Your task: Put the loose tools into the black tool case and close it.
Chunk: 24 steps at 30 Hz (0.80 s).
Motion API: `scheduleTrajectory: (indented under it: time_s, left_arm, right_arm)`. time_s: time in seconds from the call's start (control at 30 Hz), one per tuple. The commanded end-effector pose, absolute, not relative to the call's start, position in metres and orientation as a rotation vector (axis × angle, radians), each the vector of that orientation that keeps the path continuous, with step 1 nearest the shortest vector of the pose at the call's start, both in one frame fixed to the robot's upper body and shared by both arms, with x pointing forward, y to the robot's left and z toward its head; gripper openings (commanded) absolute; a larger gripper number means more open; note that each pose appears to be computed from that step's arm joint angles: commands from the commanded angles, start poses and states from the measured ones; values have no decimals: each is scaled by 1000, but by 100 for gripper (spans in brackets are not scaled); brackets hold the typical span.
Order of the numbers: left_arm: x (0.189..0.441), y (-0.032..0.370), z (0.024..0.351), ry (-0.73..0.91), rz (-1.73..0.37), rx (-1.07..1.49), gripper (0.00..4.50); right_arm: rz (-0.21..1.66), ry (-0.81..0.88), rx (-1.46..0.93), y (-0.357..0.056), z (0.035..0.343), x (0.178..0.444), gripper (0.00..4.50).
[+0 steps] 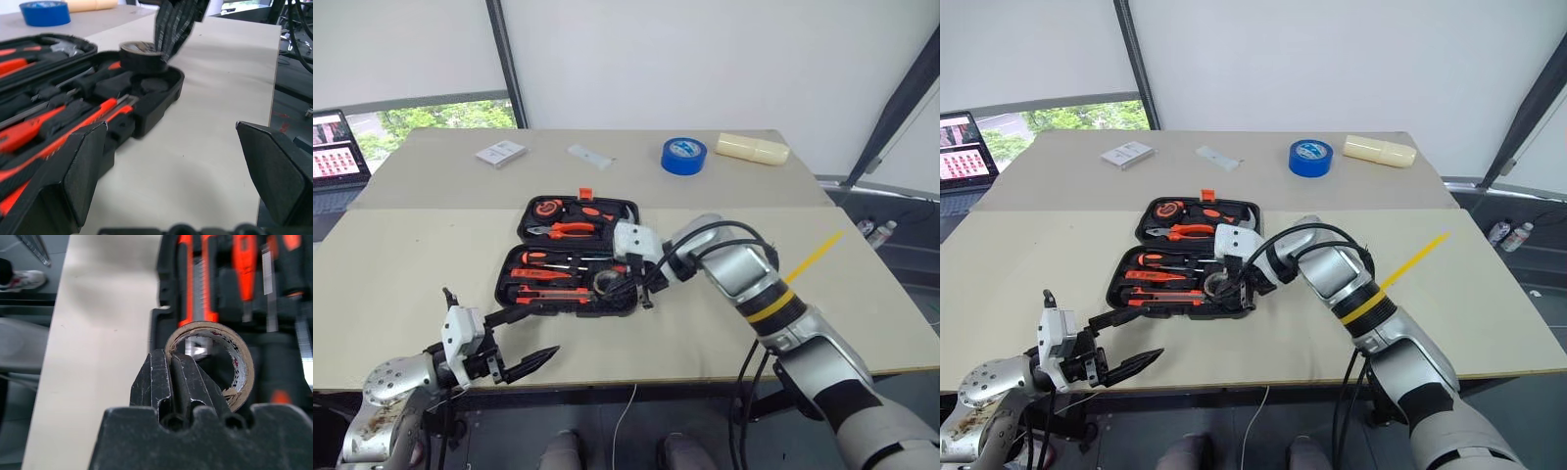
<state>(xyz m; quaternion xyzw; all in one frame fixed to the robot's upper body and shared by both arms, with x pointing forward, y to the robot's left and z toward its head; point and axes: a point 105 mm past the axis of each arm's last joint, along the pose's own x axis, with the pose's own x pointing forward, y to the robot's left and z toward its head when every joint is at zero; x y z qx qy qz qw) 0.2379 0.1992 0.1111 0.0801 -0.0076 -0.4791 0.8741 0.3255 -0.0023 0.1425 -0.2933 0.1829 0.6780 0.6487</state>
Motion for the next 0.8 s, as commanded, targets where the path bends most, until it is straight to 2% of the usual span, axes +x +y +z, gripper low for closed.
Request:
scheduleTrajectory:
  time_s: [0.03,0.27,0.63,0.8]
  left_arm:
    - [236,204,117,-41,-997,210,450]
    - [234,207,115,-34,-995,214,450]
    - [232,209,111,-30,-991,213,450]
    - [233,209,109,-30,-993,213,450]
  right_arm:
    - [1515,452,-674,-9,137,329,4]
    - [1466,516,-681,-21,127,334,4]
    - [1419,555,-673,-39,132,342,4]
    - [1426,565,-682,-32,123,342,4]
